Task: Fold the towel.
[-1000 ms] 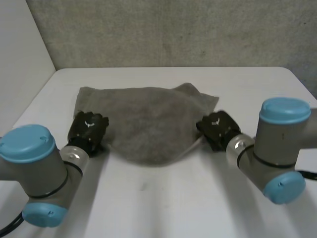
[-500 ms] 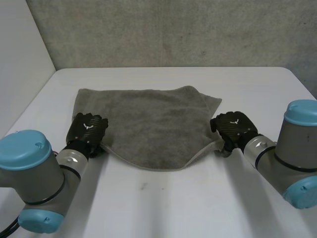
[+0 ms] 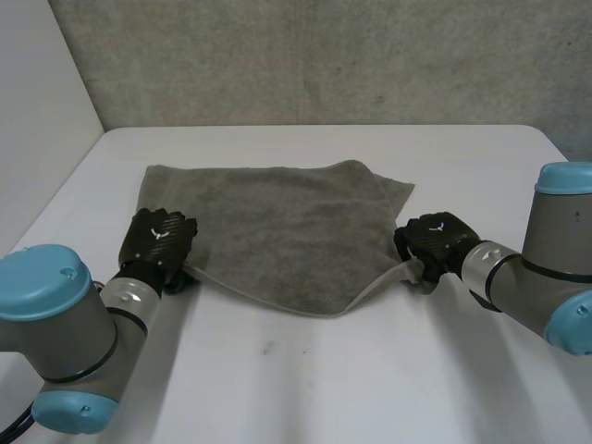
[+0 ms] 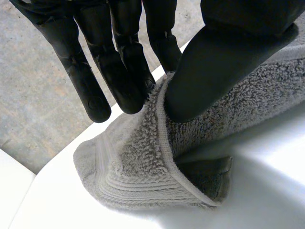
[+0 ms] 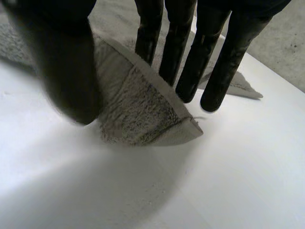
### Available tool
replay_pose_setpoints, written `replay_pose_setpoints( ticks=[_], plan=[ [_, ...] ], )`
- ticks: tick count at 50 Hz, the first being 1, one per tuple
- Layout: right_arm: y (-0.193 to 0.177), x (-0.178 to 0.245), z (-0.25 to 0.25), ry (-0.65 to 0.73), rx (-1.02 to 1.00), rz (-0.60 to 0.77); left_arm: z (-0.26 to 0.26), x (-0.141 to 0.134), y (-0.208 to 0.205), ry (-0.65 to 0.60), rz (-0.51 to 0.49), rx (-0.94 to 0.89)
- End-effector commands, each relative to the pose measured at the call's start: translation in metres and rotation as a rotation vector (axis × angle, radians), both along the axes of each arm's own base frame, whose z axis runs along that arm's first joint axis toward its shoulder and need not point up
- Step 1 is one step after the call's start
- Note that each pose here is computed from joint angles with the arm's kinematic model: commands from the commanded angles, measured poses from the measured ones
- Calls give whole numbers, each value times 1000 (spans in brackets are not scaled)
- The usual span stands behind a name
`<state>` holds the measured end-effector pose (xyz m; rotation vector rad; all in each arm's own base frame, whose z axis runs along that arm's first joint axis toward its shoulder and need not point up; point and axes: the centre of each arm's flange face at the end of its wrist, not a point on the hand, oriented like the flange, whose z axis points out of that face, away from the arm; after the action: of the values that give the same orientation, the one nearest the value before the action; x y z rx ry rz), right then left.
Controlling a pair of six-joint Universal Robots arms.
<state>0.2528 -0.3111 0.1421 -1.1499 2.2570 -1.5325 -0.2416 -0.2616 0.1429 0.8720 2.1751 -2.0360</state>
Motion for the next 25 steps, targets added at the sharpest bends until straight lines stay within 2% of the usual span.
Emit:
replay_pose_setpoints(
  ticks=[1,10,15,25],
  plan=[
    [-8,-5,-2,10,-10,-11,-2,1,-3,-1,3,4],
    [-3,-24,22,0,-45,-62,-6,1,-9,7,-35,17],
    [3,-29,24,-15,-101,-74,-9,1,-16,26,-135,35],
    [6,-39,48,-41,-179,-104,-15,11,-30,44,-163,58]
  ],
)
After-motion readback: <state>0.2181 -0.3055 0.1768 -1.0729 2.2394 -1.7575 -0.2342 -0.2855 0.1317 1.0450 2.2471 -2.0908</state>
